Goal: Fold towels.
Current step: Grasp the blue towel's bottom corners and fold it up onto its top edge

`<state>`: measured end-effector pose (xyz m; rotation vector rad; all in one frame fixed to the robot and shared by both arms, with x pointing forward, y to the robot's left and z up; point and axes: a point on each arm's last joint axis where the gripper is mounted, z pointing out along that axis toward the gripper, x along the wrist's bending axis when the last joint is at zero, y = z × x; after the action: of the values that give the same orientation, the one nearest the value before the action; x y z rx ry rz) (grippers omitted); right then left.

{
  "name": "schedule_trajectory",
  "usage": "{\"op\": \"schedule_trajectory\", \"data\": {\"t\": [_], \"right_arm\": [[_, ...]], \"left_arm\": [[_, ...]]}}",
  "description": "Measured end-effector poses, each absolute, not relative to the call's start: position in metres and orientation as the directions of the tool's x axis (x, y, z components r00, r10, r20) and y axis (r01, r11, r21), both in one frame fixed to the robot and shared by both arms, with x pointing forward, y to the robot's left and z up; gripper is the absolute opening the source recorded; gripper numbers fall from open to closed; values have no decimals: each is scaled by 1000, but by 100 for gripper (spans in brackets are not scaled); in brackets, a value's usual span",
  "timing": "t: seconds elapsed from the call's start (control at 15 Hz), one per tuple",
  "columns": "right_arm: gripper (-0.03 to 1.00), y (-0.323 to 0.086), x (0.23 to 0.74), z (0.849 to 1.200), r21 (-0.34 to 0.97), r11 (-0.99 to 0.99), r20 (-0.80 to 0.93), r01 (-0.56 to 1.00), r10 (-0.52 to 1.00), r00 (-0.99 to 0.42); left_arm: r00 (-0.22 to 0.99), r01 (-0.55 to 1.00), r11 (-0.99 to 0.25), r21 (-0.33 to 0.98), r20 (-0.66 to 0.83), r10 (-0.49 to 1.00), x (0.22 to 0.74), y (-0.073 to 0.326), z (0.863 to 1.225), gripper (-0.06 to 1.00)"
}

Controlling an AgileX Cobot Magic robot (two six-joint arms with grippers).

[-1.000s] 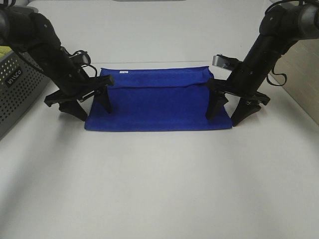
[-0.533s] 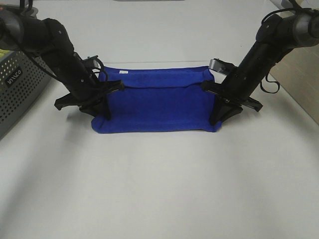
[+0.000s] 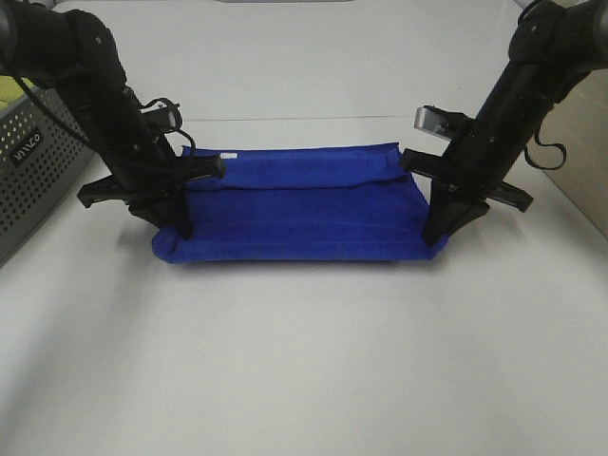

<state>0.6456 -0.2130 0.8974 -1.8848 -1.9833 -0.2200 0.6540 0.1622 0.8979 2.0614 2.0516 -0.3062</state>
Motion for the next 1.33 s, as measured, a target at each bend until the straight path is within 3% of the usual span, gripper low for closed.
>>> {"op": "schedule_trajectory", "data": {"t": [0.27,0.47,0.87,1.33], "right_arm": [[2,-219,596,896,-199,51,374,979,927,28],[2,-220,587,904,-163,52,385,985,923,15],[2,-212,650,952,99,73,407,992,907,-107],[2,-204,708,937,167,82,413,983,899,-145]], "left_arm": [[-26,996,-1,-91,-294,955,605,166,901,4],[-30,997,7,-76,-298,954,597,168,906,4],[-25,977,98,187,-359,933,646,163,953,4],[-35,948,143,284,-354,935,699,169,934,4]]}}
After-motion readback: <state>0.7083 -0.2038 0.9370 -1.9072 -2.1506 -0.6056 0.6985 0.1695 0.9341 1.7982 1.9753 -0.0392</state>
